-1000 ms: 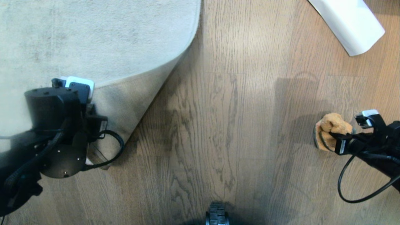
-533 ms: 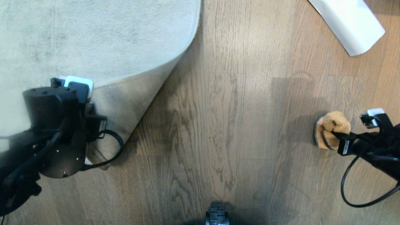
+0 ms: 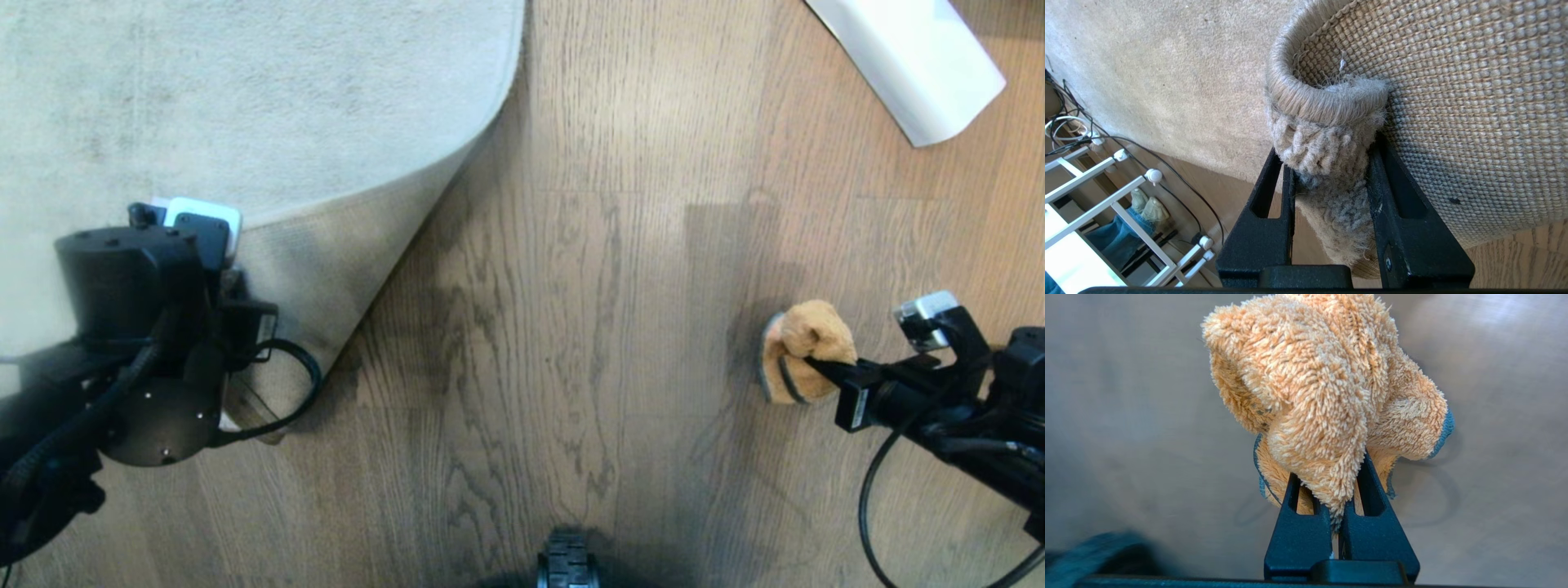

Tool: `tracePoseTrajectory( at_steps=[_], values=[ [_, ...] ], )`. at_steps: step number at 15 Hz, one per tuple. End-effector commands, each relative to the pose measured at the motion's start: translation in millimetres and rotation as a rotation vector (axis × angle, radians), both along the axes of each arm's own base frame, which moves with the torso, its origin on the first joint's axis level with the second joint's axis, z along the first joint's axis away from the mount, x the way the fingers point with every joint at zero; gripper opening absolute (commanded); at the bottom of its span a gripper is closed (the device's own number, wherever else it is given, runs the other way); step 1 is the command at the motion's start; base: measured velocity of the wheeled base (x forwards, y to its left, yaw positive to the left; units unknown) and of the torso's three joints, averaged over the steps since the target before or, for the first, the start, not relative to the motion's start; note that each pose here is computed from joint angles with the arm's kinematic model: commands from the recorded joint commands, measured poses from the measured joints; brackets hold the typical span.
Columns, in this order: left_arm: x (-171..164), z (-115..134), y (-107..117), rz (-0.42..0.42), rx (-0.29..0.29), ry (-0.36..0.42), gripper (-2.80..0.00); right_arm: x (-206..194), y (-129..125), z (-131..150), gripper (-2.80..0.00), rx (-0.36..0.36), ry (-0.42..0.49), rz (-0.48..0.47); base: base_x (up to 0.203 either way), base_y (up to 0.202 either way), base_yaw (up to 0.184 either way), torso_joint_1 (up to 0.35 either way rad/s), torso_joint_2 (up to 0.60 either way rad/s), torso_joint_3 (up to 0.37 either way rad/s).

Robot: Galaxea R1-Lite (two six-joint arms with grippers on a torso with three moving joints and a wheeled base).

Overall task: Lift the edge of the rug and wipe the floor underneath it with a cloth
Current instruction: Pick up the rag, then wipe the floor under the carpet with a rag

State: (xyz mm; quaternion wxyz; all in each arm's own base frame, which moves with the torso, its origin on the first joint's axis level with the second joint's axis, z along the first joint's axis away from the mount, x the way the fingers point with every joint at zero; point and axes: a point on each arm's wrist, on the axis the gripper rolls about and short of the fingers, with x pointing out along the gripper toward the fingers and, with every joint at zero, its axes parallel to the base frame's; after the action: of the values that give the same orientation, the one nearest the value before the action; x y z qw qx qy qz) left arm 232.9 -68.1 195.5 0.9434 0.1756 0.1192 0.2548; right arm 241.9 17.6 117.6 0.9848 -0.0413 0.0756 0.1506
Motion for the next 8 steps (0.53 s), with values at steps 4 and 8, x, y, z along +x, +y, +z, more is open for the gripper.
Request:
tracePoseTrajectory(
  at_steps=[4, 8],
  values=[
    [-1.5, -1.2, 0.2, 0.003, 0.003, 0.002, -2.80, -11.5, 55.5, 0.1, -2.80, 0.037, 0.010, 0.226, 0.000, 0.000, 0.000, 0.000, 0.00, 0.000],
    [-1.7, -2.1, 0.3, 0.003, 0.004, 0.005, -2.80, -19.3, 112.9, -12.2, -2.80, 0.075, 0.058, 0.400, 0.000, 0.000, 0.000, 0.000, 0.00, 0.000]
  ],
)
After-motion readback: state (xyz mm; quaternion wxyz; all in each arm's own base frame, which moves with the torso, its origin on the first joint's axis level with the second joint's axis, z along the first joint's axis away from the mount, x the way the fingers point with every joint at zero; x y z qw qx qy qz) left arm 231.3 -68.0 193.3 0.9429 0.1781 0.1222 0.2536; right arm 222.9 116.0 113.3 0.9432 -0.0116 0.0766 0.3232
